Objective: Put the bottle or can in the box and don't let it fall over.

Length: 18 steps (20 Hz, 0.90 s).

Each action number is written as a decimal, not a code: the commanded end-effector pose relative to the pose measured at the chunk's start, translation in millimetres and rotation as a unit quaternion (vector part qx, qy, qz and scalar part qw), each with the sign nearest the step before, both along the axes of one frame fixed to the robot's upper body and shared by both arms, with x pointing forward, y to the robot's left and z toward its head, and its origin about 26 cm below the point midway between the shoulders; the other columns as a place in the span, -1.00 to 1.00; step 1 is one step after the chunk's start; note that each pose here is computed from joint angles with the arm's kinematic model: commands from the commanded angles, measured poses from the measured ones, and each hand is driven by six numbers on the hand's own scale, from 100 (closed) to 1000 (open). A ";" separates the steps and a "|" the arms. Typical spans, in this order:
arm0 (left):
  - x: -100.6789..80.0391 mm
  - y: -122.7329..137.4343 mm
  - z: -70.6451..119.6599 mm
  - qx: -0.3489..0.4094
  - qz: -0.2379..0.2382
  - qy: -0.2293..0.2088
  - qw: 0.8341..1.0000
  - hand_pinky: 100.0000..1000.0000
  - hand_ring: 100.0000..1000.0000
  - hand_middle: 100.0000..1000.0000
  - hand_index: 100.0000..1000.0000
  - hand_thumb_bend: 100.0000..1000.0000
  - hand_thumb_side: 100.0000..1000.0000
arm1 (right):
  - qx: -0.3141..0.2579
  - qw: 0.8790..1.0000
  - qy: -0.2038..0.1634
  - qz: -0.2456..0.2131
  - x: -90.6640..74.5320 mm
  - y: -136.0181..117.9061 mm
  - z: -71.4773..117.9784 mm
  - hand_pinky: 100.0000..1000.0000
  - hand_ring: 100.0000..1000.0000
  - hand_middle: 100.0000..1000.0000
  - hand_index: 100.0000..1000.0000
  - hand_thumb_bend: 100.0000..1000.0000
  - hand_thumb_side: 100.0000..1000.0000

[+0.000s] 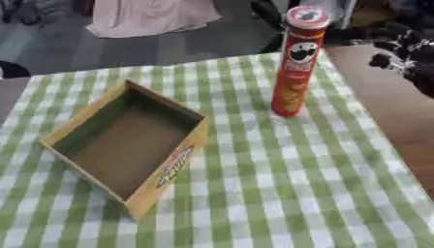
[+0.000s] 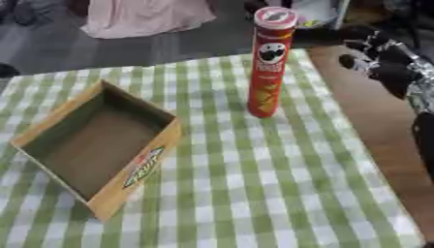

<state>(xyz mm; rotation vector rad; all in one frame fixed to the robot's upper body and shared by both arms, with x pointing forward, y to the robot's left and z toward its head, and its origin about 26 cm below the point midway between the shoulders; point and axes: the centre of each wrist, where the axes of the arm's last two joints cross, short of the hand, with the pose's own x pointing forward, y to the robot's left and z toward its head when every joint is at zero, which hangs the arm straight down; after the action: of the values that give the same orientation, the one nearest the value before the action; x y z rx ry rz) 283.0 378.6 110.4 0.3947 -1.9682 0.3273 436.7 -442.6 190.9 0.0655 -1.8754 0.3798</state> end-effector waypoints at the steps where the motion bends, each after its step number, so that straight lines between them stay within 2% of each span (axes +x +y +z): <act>1: 0.4 3.1 8.4 0.007 0.000 -0.011 1.000 1.00 0.26 0.68 0.52 -0.98 0.31 | -0.012 1.000 -0.018 0.007 1.9 2.4 16.8 0.46 1.00 1.00 1.00 -0.15 -1.00; 18: 1.7 1.2 8.1 0.003 -0.004 -0.012 1.000 1.00 0.25 0.68 0.52 -0.98 0.31 | 0.002 0.999 -0.016 0.031 11.2 23.6 12.6 0.49 1.00 1.00 1.00 -0.14 -1.00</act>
<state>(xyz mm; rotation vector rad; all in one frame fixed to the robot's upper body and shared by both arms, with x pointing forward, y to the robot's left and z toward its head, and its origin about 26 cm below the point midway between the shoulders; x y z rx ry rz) 284.1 376.8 110.1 0.3811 -1.9690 0.3299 447.3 -417.7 182.9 0.1378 -1.8663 0.4001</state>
